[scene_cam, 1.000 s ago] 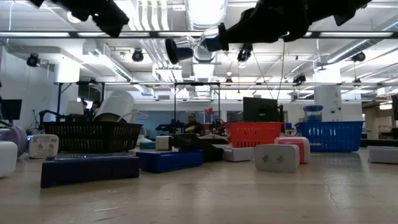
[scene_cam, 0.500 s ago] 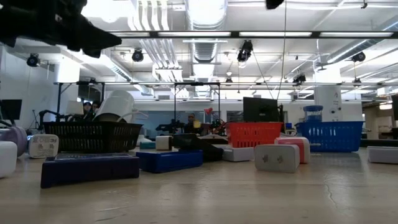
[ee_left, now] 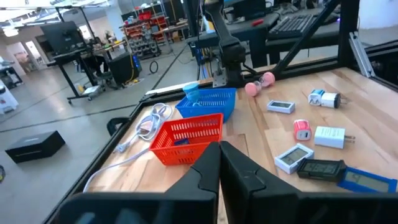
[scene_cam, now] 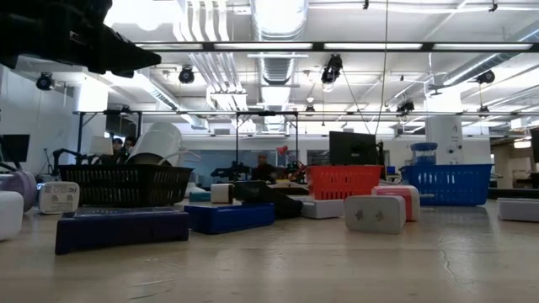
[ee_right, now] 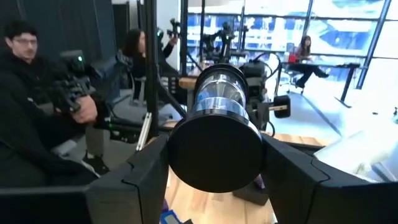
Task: Pick & Place Office items
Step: Put the black hourglass into the blue bin
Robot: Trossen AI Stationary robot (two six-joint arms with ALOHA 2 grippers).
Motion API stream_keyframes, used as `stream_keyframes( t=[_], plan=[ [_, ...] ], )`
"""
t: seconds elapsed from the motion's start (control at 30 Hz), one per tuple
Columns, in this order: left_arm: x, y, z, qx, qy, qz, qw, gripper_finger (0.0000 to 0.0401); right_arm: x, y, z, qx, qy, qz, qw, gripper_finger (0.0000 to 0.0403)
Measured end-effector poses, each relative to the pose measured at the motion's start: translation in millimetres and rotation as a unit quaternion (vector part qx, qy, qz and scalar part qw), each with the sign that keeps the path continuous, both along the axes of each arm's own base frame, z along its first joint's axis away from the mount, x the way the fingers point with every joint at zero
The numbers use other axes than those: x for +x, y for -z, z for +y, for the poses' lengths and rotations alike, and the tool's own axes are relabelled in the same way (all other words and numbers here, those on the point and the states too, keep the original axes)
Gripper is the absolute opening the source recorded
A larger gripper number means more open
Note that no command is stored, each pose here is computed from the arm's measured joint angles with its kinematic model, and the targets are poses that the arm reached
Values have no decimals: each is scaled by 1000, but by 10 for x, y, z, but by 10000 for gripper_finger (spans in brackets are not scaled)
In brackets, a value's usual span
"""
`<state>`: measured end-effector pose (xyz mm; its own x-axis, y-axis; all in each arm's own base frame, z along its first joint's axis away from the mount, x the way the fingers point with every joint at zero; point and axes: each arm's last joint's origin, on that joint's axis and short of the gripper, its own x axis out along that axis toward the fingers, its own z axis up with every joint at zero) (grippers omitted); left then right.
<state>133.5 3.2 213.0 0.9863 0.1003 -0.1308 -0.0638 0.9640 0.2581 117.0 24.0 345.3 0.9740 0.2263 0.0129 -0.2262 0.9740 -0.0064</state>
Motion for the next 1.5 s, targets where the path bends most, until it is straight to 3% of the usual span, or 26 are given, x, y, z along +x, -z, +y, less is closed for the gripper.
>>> stream_keyframes(
  t=[0.2,0.43,0.7,0.97,1.1,1.27,1.4,1.5],
  plan=[
    [0,0,0,1,0,0,1000,14,-286,165,-81,14,41,-25,999,205],
    [0,0,0,-6,-1,-1,1000,13,-387,659,-144,77,113,-11,990,205],
    [1,1,0,-7,-1,0,1000,12,-361,1138,-138,92,110,-38,989,205],
    [2,2,0,-7,-1,0,1000,12,-308,1396,-126,85,108,-30,990,205],
    [4,5,0,-7,-1,2,1000,12,-290,1436,-127,95,115,-30,988,205],
    [5,6,0,-7,-1,2,1000,14,-273,1423,-156,120,171,-16,978,205],
    [5,6,0,-7,-1,2,1000,12,-281,1075,-164,119,182,-17,976,205],
    [5,6,0,-7,-1,2,1000,14,-250,736,-164,104,197,22,975,205]
  ],
)
